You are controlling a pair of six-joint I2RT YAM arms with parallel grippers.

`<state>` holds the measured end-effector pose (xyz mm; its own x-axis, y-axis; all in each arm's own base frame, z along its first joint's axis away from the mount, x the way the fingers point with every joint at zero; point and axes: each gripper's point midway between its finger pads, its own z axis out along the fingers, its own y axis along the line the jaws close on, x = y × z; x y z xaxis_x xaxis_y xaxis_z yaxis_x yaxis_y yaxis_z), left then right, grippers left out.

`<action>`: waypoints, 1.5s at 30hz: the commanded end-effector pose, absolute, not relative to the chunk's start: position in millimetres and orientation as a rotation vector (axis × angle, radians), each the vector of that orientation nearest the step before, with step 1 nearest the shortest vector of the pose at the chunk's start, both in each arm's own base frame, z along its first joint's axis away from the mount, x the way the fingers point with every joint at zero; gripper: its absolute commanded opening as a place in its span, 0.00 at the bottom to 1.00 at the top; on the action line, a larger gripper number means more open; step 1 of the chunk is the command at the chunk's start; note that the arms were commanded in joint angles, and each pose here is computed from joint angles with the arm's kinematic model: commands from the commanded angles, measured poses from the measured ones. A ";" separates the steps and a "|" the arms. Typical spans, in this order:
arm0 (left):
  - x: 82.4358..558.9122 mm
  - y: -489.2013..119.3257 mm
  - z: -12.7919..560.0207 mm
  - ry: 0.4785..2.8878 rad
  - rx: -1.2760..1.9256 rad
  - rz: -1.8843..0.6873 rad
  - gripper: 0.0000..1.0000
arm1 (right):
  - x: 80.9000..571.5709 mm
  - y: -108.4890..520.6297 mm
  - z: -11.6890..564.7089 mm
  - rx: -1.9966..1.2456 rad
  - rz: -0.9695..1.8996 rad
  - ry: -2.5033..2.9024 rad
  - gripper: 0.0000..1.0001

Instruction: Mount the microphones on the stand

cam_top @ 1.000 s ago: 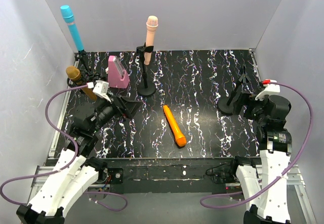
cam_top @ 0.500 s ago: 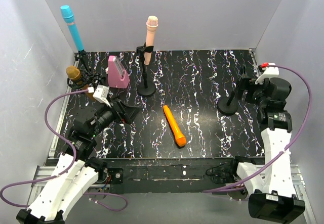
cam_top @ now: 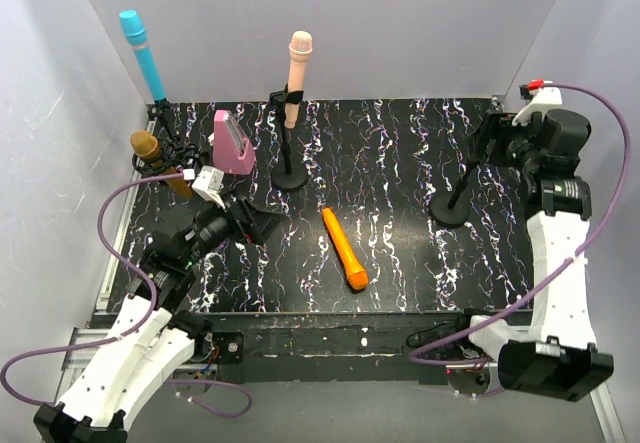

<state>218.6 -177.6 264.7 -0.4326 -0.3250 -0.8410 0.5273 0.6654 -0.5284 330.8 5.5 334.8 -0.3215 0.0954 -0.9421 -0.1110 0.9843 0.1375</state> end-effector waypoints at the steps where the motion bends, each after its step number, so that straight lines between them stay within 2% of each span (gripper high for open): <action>1: 216.9 -182.6 265.6 1.778 0.204 -0.984 0.98 | 348.6 5.7 336.6 -0.022 0.231 1.928 0.80; 6: 213.4 -181.6 262.5 1.778 0.184 -0.999 0.98 | 360.7 2.1 324.9 -0.052 0.213 1.973 0.64; 8: 211.9 -181.6 261.0 1.781 0.178 -1.006 0.98 | 365.6 -1.5 319.8 -0.069 0.187 1.991 0.62; 13: 209.6 -182.0 256.5 1.798 0.170 -1.018 0.98 | 373.7 -2.7 313.2 -0.119 0.171 2.002 0.49; 17: 207.4 -181.1 256.7 1.800 0.168 -1.017 0.98 | 380.1 -2.1 310.3 -0.157 0.169 2.012 0.35; 22: 205.2 -179.3 254.8 1.809 0.163 -1.011 0.98 | 384.5 0.5 318.4 -0.237 0.155 1.988 0.17; 25: 204.5 -178.8 254.2 1.812 0.164 -1.010 0.98 | 378.6 14.6 330.7 -0.340 0.208 1.946 0.11; 29: 204.4 -178.0 253.0 1.815 0.166 -1.002 0.98 | 357.5 51.0 351.3 -0.544 0.351 1.862 0.07; 34: 204.9 -178.6 255.0 1.808 0.173 -1.003 0.98 | 312.4 111.3 367.8 -0.902 0.569 1.718 0.06; 39: 204.1 -179.5 255.0 1.806 0.180 -1.009 0.98 | 273.2 171.6 362.4 -1.196 0.734 1.585 0.07; 45: 194.8 -180.3 256.5 1.792 0.216 -1.029 0.98 | 246.1 202.5 344.6 -1.387 0.835 1.509 0.08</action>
